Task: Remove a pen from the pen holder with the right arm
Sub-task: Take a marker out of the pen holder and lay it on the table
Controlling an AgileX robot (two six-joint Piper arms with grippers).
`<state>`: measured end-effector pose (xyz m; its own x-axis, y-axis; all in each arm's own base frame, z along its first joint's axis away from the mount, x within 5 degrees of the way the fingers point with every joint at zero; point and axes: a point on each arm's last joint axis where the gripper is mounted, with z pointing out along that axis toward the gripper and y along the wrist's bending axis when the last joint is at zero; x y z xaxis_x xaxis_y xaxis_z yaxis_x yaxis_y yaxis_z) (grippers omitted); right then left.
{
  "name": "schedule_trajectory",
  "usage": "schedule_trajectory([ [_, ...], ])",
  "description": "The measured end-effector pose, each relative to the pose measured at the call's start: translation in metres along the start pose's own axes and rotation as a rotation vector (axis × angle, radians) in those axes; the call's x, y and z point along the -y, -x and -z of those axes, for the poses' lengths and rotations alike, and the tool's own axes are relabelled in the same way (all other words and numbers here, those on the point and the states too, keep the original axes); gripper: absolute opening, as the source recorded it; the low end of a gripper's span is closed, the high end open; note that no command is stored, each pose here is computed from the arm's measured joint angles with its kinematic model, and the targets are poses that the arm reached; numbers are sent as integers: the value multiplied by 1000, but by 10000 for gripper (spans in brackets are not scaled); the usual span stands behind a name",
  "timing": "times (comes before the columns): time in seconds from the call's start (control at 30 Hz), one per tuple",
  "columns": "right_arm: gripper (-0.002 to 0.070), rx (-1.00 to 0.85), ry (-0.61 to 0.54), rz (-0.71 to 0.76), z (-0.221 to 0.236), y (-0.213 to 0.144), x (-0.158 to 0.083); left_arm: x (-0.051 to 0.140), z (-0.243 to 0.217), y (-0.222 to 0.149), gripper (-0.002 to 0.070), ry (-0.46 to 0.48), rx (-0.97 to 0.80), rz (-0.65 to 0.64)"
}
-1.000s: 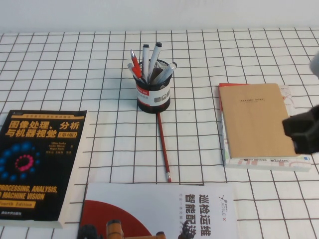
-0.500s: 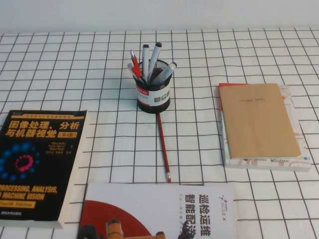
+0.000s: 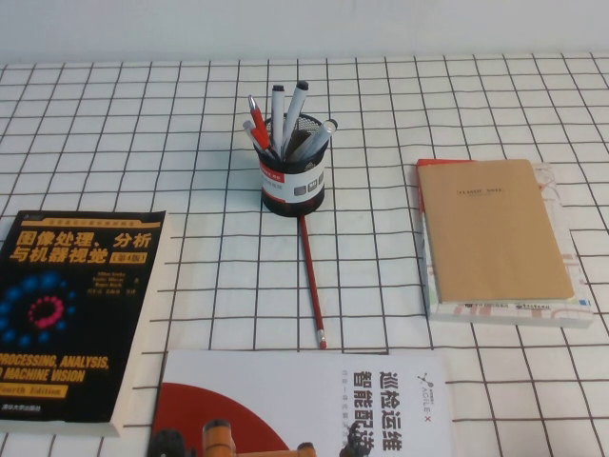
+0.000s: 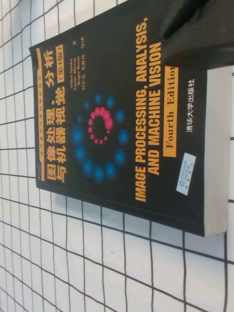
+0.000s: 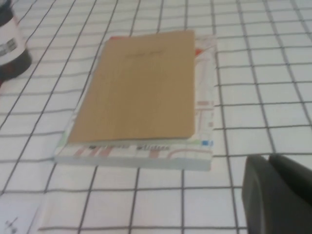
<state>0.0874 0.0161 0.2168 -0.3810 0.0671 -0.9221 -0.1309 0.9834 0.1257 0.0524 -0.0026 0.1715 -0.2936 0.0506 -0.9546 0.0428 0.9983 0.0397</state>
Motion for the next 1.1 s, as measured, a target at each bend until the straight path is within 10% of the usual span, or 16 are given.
schedule_trajectory([
  [0.4,-15,248,-145,-54,13,-34,17,0,0,0,-3,0,0,0],
  [1.1,-17,119,-118,31,18,-51,15,0,0,0,-3,0,0,0],
])
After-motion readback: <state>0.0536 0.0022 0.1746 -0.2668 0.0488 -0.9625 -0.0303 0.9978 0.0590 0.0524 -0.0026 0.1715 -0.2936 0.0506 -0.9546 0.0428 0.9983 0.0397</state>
